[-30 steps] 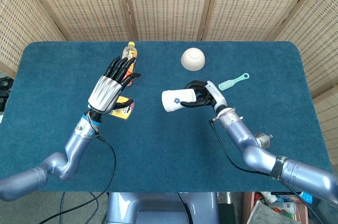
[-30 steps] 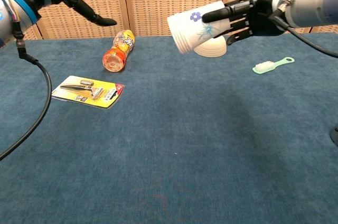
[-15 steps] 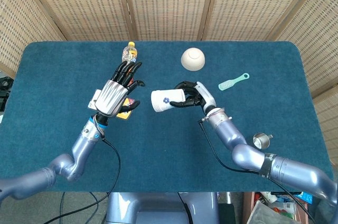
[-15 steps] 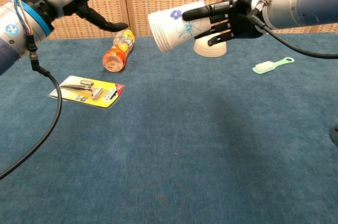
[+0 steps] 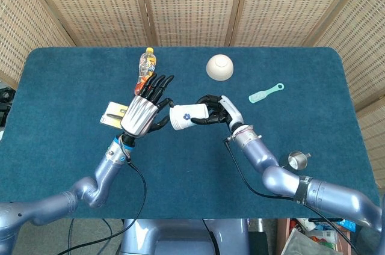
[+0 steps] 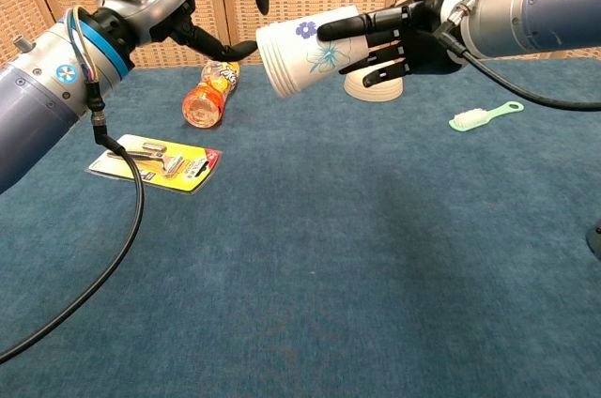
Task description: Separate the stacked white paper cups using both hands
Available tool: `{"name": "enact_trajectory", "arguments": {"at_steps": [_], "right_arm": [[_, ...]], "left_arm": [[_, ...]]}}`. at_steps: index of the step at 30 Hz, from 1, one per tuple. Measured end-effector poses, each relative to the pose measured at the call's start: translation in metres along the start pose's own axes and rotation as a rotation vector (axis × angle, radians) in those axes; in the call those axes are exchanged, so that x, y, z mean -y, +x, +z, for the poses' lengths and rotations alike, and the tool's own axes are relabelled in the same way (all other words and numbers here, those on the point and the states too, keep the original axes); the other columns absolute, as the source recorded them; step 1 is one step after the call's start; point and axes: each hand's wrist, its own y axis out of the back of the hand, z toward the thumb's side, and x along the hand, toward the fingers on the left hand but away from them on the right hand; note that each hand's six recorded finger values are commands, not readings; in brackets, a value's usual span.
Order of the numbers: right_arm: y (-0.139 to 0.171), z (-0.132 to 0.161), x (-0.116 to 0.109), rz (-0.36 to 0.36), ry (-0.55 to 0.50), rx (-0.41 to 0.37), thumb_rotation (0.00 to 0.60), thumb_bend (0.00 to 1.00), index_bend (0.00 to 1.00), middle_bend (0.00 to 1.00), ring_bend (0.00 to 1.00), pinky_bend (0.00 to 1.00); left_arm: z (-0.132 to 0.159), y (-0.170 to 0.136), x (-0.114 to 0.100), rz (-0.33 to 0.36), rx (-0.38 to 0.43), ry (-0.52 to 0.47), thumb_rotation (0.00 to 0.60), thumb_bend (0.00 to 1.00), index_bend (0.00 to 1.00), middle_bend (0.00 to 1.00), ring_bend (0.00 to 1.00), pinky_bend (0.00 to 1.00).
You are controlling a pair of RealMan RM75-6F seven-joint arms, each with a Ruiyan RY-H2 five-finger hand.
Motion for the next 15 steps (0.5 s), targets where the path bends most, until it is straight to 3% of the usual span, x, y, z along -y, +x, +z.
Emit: {"name": "enact_trajectory", "arguments": {"at_steps": [15], "right_arm": [[0.003, 0.001, 0.005, 0.031, -0.003, -0.006, 0.600, 0.36, 0.61, 0.65, 0.48, 0.66]], "left_arm": [[0.006, 0.005, 0.011, 0.003, 0.000, -0.004, 0.600, 0.42, 0.53, 0.00, 0.00, 0.00]]}}
